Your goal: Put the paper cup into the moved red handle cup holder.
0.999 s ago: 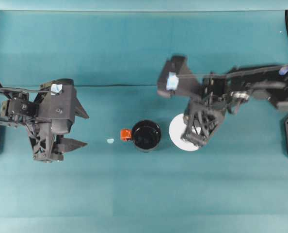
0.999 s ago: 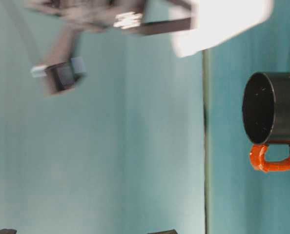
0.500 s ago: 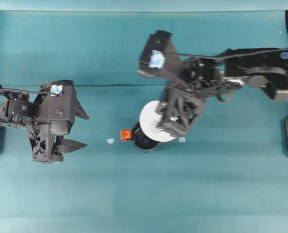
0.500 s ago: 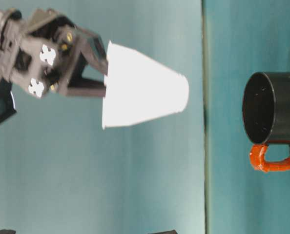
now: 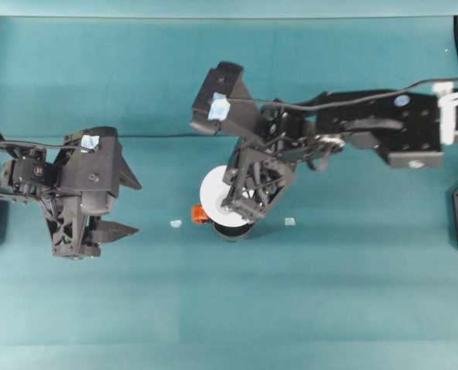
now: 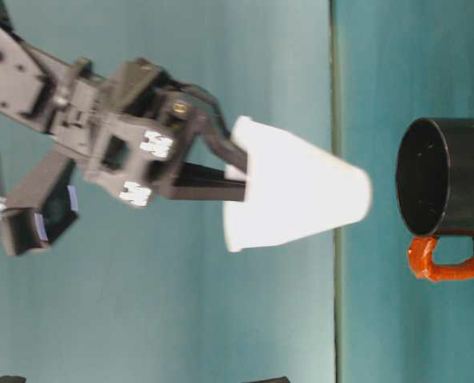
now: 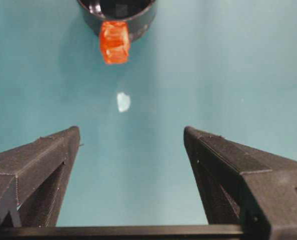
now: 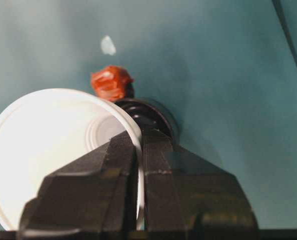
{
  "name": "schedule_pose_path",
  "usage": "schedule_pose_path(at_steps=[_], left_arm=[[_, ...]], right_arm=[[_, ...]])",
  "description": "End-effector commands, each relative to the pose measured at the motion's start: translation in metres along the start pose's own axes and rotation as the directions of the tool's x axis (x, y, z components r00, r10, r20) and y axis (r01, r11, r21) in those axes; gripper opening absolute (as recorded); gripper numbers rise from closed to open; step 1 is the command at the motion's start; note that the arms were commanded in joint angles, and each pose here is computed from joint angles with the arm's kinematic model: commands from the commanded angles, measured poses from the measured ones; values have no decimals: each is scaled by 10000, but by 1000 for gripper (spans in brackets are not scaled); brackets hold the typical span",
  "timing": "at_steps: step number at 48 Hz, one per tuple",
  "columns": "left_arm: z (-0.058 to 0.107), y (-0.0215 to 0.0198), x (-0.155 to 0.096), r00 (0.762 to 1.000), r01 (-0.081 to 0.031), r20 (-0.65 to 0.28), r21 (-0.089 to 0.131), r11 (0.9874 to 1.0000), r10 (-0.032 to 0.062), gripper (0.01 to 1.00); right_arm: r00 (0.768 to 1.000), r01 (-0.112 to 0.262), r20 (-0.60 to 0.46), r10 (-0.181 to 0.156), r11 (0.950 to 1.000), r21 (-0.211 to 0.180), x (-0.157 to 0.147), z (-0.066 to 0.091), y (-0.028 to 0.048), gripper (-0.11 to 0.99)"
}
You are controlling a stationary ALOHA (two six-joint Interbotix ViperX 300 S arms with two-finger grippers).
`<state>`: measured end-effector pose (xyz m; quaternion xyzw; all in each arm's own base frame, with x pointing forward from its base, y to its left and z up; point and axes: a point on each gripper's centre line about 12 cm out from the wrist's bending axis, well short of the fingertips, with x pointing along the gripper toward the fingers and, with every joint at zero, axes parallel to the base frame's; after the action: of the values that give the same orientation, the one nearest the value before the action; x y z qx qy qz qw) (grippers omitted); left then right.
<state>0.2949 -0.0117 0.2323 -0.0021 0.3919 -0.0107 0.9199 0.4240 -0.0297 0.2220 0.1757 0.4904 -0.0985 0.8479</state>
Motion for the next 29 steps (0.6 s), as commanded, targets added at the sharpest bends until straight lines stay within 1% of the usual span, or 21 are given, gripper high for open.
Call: schedule_pose_path(at_steps=[1, 11, 22, 27, 29], left_arm=[[53, -9, -43, 9997, 21, 230, 19, 10000, -22, 904], [53, -9, -43, 9997, 15, 230, 33, 10000, -15, 904], [53, -4, -43, 9997, 4, 230, 22, 10000, -5, 903], [53, -9, -39, 9997, 15, 230, 33, 10000, -16, 903], [51, -4, -39, 9998, 4, 215, 22, 10000, -4, 903]], right_arm=[[10000, 22, 23, -22, 10000, 14, 51, -5, -8, -97], [9999, 98, -113, -98, 9999, 50, 192, -98, -57, -97], [9997, 138, -181, -136, 9999, 70, 304, -192, -90, -97], [9995, 158, -273, -156, 9999, 49, 358, -218, -89, -97], [9995, 157, -290, -156, 9999, 37, 374, -220, -83, -97]])
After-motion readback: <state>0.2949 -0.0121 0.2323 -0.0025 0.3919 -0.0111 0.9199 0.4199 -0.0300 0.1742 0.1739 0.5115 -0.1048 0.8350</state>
